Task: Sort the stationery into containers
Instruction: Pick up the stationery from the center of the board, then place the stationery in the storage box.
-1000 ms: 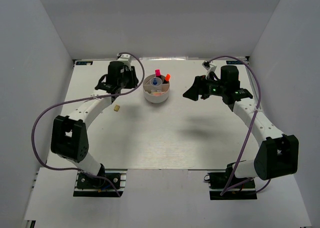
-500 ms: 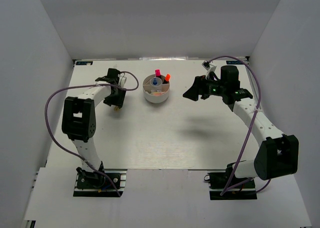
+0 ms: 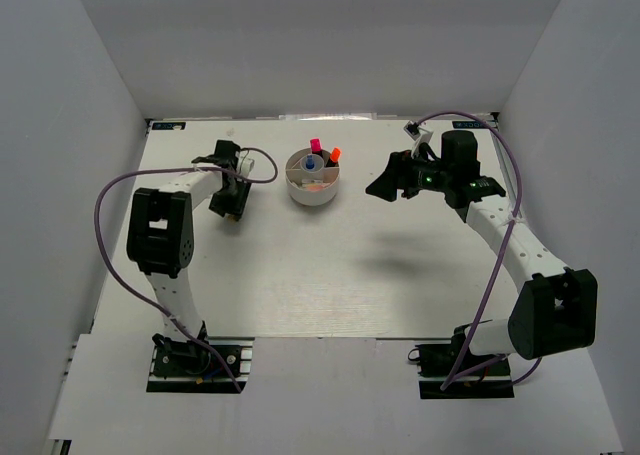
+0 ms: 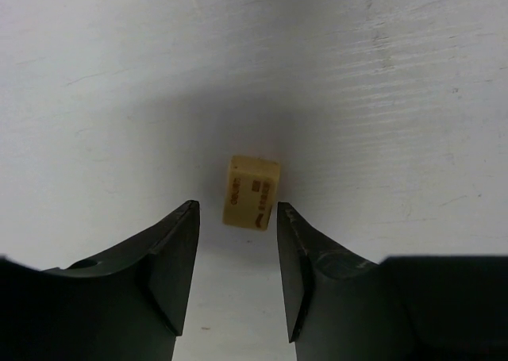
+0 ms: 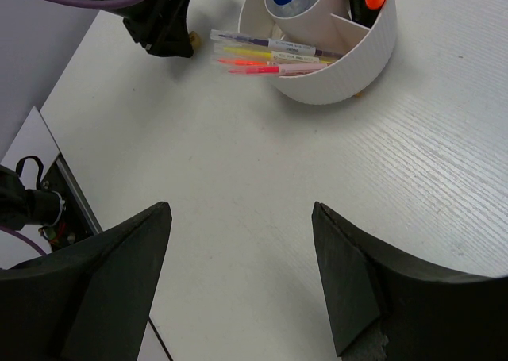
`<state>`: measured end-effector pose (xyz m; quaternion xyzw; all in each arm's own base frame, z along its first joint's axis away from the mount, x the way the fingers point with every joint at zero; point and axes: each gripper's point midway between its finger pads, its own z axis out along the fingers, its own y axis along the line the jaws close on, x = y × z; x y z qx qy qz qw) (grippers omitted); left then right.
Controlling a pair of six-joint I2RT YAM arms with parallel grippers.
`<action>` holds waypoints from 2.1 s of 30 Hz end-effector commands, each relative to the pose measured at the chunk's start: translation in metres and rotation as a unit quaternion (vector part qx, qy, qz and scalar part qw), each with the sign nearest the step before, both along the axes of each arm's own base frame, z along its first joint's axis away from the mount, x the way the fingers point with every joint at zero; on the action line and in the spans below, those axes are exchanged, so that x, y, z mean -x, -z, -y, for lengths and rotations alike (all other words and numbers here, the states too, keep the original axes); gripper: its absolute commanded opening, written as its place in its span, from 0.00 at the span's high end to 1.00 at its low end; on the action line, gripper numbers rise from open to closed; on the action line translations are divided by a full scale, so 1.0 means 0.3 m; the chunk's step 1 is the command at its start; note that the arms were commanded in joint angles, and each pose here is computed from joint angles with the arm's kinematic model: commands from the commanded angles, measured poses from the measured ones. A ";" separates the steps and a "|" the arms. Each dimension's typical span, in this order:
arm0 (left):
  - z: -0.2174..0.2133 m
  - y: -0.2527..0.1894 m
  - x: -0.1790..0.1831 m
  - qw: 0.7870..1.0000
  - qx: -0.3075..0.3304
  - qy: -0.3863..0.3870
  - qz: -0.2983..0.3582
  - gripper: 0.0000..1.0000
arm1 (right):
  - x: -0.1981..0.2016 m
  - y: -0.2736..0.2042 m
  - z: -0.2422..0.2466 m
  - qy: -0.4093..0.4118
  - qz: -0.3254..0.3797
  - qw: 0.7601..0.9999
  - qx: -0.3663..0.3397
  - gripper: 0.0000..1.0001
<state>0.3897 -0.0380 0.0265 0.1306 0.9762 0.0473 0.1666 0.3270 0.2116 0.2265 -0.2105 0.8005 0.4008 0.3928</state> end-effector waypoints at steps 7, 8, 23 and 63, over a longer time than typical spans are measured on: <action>0.081 0.013 -0.063 0.997 0.064 0.029 0.010 0.49 | -0.004 -0.042 0.002 -0.005 0.028 1.000 -0.005 0.23; 0.082 0.016 -0.068 0.997 0.064 0.029 0.010 0.52 | -0.005 -0.045 0.002 -0.005 0.029 1.000 -0.006 0.23; 0.434 -0.535 -0.115 0.900 0.346 0.126 0.232 0.88 | -0.019 -0.054 -0.001 -0.004 0.034 0.999 -0.004 0.23; 0.660 -0.506 -0.230 0.876 0.408 0.141 0.213 0.71 | -0.029 -0.044 -0.007 -0.006 0.028 1.000 -0.005 0.23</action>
